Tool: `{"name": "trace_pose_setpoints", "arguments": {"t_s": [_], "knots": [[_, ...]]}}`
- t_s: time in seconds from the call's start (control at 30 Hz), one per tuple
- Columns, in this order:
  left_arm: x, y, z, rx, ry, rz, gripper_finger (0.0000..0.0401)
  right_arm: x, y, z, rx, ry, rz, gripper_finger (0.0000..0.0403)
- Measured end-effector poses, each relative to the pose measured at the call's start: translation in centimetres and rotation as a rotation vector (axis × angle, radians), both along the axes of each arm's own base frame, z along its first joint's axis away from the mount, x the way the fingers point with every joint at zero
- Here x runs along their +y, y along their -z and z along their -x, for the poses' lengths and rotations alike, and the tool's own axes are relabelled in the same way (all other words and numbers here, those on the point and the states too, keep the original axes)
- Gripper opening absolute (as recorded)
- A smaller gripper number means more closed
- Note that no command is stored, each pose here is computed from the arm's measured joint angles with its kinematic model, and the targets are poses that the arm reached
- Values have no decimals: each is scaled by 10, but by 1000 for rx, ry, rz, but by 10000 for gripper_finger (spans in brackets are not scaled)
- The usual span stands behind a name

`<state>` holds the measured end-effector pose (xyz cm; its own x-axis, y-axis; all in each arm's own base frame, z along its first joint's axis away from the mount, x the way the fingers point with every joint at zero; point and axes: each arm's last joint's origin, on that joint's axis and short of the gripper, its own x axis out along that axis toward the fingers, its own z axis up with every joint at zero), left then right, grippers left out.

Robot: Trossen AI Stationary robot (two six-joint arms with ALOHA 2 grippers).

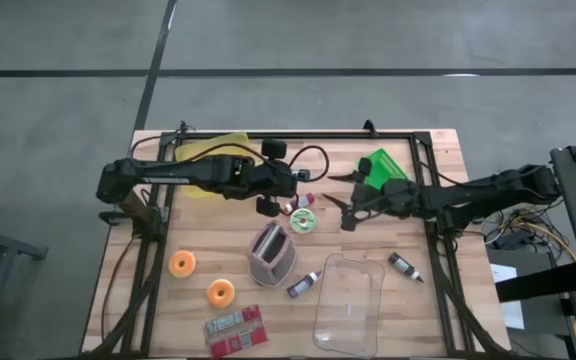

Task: Pick & Place Food Item
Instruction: Put the left black food coloring into the yellow bin

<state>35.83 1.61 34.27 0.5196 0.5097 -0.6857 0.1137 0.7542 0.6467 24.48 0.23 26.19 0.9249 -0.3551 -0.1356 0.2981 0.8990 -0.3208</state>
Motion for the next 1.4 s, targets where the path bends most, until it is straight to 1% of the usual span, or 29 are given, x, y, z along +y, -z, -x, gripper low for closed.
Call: {"name": "trace_pose_setpoints", "arguments": {"t_s": [0.17,0.33,0.47,0.6,0.73,0.83,1.17,1.3,1.4], "knots": [[-1,0,0,1,16,22,79,0,-10,-3,-18,-2,17,221],[-1,0,0,0,21,27,79,0,-20,-8,-41,-2,6,221],[-1,1,0,1,31,35,79,-1,-19,-16,-20,-40,-47,221],[-1,1,-1,2,33,33,79,-1,-16,-28,10,-52,-37,221],[-1,1,0,3,33,33,79,-4,-17,-37,25,23,2,221],[-1,1,0,3,34,34,79,-6,-19,-41,32,40,11,223],[-2,1,-1,4,47,46,79,-6,-24,-59,94,30,2,275],[-2,1,-1,4,47,46,79,-6,-23,-68,136,24,2,279],[-2,1,-1,4,47,46,79,-6,-24,-72,149,23,4,270]]}}
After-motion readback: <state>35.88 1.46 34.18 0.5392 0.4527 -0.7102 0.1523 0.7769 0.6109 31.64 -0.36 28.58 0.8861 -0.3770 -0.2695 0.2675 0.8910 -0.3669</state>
